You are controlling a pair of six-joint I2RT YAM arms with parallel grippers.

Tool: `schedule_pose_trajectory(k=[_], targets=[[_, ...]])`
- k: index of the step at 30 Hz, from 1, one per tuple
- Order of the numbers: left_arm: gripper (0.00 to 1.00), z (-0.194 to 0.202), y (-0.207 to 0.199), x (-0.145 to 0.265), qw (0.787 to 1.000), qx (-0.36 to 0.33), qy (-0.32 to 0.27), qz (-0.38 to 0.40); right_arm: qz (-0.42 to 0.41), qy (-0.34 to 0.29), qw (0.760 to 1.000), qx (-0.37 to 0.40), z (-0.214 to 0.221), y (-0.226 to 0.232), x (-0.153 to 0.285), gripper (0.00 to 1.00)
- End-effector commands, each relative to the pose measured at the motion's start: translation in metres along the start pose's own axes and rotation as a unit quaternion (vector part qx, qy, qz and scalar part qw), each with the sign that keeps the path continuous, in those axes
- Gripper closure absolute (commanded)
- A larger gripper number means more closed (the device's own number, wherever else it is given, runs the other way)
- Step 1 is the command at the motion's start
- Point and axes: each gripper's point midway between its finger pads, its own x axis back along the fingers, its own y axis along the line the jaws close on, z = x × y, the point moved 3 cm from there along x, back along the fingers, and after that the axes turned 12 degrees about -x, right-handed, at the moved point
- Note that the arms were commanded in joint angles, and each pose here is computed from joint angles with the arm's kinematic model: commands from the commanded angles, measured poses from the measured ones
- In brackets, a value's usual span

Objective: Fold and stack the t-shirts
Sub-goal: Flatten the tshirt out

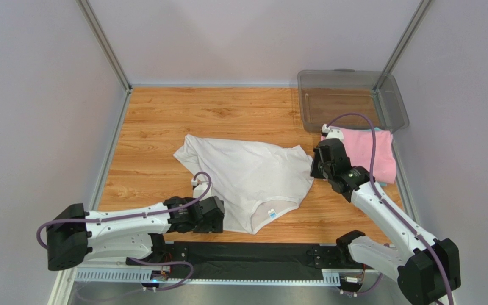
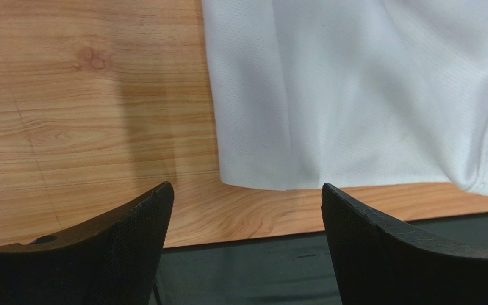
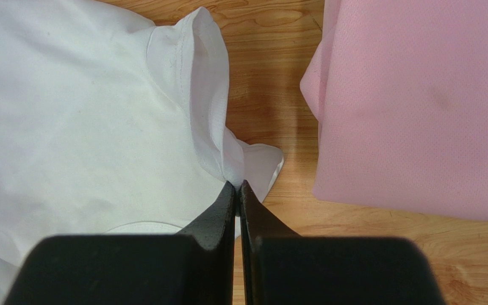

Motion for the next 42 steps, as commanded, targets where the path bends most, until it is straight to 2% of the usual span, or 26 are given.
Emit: schedule_pose_trajectory(k=[1,6,9,12,13,14,18,21,27,28,30,31,33,37,41,42], targets=[[0.09,-0.001,0.008,-0.009,0.999,0.030,-0.010,-0.039,-0.007,-0.001,1.000,-0.009,0.000,0.002,0.000,1.00],[0.23,-0.005,0.004,-0.021,0.998,0.042,-0.014,-0.042,-0.008,-0.002,1.000,-0.010,-0.001,0.001,0.001,1.00],[0.42,-0.012,0.001,-0.028,0.998,0.048,-0.010,-0.036,-0.011,0.000,1.000,-0.009,0.002,0.001,0.001,1.00],[0.71,-0.016,-0.007,-0.031,0.999,0.043,-0.001,-0.025,-0.014,-0.003,1.000,-0.010,0.001,0.001,0.004,1.00],[0.95,-0.016,-0.009,-0.032,0.999,0.039,0.004,-0.021,-0.015,-0.005,1.000,-0.010,0.000,0.001,0.005,1.00],[1.00,-0.020,-0.011,-0.030,0.999,0.038,-0.001,-0.018,-0.018,-0.004,1.000,-0.011,0.001,0.002,0.006,1.00],[1.00,-0.038,-0.007,-0.017,0.999,0.020,-0.039,-0.031,-0.024,-0.017,0.999,-0.015,-0.004,0.003,0.011,1.00],[1.00,-0.060,-0.003,0.006,0.995,0.020,-0.092,-0.024,-0.034,-0.029,0.999,-0.021,-0.009,0.005,0.017,1.00],[1.00,-0.115,0.014,0.081,0.969,0.031,-0.243,-0.001,-0.079,-0.065,0.994,-0.040,-0.038,0.023,0.047,1.00],[1.00,-0.133,0.019,0.107,0.957,0.048,-0.285,0.004,-0.089,-0.071,0.993,-0.040,-0.044,0.027,0.054,1.00],[1.00,-0.146,0.027,0.135,0.947,0.045,-0.317,0.002,-0.116,-0.100,0.987,-0.046,-0.068,0.039,0.078,1.00],[1.00,-0.160,0.031,0.165,0.934,0.061,-0.353,0.018,-0.128,-0.110,0.985,-0.045,-0.076,0.044,0.088,1.00],[1.00,-0.172,0.038,0.195,0.920,0.058,-0.387,0.024,-0.157,-0.137,0.977,-0.036,-0.095,0.053,0.113,1.00],[1.00,-0.200,0.055,0.284,0.875,0.075,-0.473,0.072,-0.245,-0.200,0.948,-0.028,-0.139,0.077,0.187,1.00],[1.00,-0.220,0.060,0.359,0.824,0.033,-0.553,0.121,-0.328,-0.240,0.914,-0.007,-0.161,0.094,0.253,1.00],[1.00,-0.223,0.059,0.370,0.819,0.025,-0.559,0.127,-0.340,-0.245,0.908,-0.004,-0.164,0.096,0.264,1.00]])
